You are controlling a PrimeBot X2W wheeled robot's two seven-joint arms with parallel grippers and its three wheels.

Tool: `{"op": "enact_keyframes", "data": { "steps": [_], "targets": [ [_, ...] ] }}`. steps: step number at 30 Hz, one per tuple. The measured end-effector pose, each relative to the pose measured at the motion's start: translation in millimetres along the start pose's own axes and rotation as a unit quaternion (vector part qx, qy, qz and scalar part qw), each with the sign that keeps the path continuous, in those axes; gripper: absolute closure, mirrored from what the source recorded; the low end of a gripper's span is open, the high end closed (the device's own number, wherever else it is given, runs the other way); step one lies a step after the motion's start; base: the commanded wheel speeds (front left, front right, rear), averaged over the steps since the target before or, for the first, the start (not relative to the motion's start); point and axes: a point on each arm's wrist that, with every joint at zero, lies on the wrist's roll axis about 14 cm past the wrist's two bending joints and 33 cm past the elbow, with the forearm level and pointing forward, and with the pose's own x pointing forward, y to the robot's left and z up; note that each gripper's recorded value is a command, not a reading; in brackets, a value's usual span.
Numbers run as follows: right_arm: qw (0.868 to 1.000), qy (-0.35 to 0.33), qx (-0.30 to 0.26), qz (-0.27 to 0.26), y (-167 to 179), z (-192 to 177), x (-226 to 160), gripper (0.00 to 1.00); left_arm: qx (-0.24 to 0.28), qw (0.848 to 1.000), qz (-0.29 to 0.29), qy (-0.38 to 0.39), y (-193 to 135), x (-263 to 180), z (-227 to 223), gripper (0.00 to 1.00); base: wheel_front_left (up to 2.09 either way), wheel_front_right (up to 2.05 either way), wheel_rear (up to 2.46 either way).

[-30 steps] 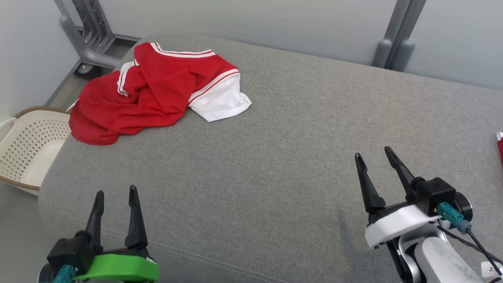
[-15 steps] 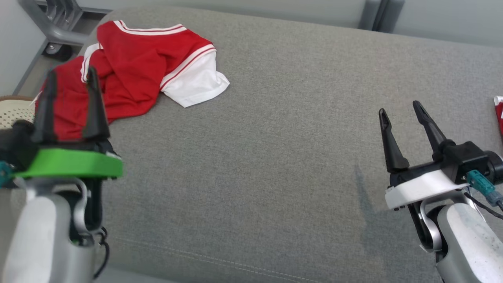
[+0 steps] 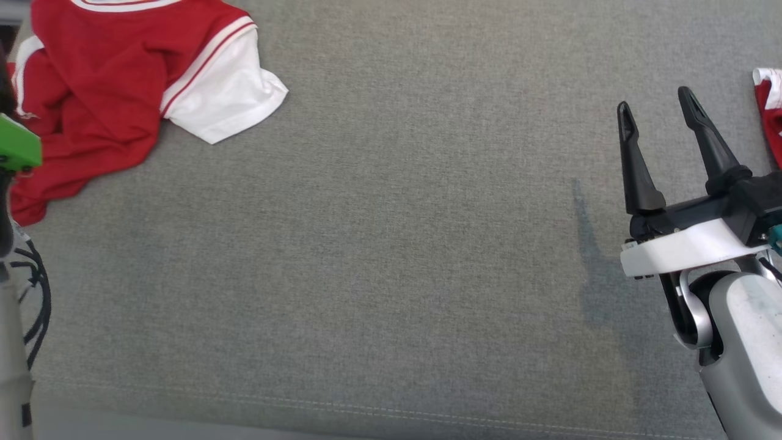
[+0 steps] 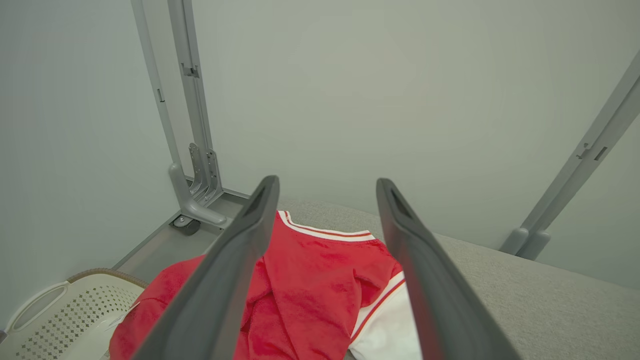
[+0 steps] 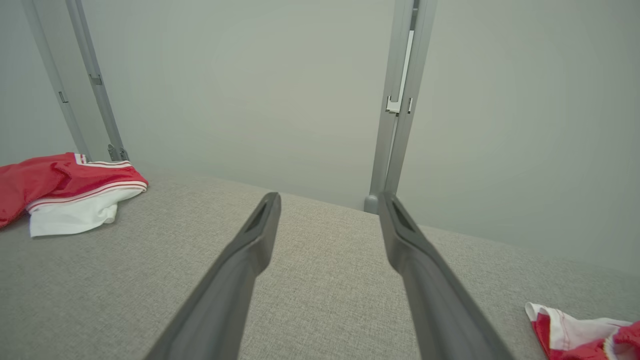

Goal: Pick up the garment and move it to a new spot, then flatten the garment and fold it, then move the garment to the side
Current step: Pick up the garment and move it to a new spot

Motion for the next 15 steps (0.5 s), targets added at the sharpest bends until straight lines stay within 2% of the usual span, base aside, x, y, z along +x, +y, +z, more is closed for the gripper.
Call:
{"op": "enact_keyframes", "data": {
  "steps": [9, 15],
  "targets": [
    [0.999, 0.022, -0.021, -0.018, -26.5, -23.0, 4.5, 0.00, -0.010, 0.994, 0.041, 0.105, 25.4, 41.2, -66.7, 0.00, 0.00, 0.00, 0.00],
    [0.997, 0.056, -0.030, -0.038, -45.5, -50.0, -0.6, 0.00, 0.000, 0.982, 0.063, 0.180, 36.8, 53.3, -125.9, 0.00, 0.00, 0.00, 0.00]
  ]
}}
